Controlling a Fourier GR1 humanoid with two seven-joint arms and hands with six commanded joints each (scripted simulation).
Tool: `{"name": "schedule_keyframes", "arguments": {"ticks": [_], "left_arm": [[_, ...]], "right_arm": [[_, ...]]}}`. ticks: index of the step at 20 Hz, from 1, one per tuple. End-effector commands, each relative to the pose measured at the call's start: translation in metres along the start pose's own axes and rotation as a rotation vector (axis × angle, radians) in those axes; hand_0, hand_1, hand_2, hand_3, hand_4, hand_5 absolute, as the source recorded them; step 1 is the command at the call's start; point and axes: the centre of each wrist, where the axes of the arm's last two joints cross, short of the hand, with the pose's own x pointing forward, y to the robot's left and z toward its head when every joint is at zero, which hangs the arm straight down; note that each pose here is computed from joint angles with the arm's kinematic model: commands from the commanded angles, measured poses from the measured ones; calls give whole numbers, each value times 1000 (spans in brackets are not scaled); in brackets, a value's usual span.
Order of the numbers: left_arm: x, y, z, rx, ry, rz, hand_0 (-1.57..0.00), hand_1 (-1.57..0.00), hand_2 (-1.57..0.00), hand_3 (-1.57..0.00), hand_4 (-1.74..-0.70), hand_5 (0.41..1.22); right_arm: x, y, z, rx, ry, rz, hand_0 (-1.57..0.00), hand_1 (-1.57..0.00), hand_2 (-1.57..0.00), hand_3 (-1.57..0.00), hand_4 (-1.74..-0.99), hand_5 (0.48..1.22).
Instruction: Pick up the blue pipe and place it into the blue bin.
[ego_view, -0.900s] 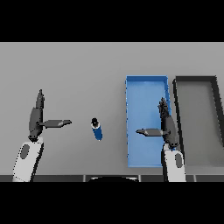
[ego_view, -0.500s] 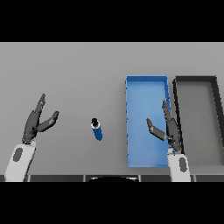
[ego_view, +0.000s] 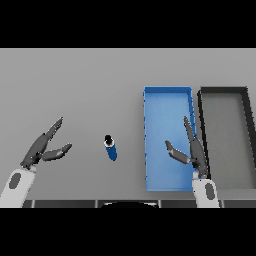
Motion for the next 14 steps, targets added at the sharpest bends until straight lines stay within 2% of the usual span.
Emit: {"name": "schedule_keyframes", "arguments": {"ticks": [1,5,8,12,14], "left_arm": [[5,-2,3,-38,-2,-3,1,1,1,1,-1026,549],[14,-39,-3,-203,35,18,1,1,1,1,-1113,497],[10,-62,-3,-270,55,-4,1,1,1,1,-1137,464],[15,-91,-19,-304,23,21,1,1,1,1,-1146,451],[10,-97,-24,-311,10,26,1,1,1,1,-1151,456]], "right_arm": [[1,0,-2,-1,3,-4,1,1,1,1,-1179,616],[1,-1,-2,0,34,24,1,1,1,1,-1164,617],[2,-2,2,0,31,-1,1,1,1,1,-1189,619],[2,3,0,7,26,-15,1,1,1,1,-1213,625],[3,-4,1,-4,23,-15,1,1,1,1,-1217,626]]}}
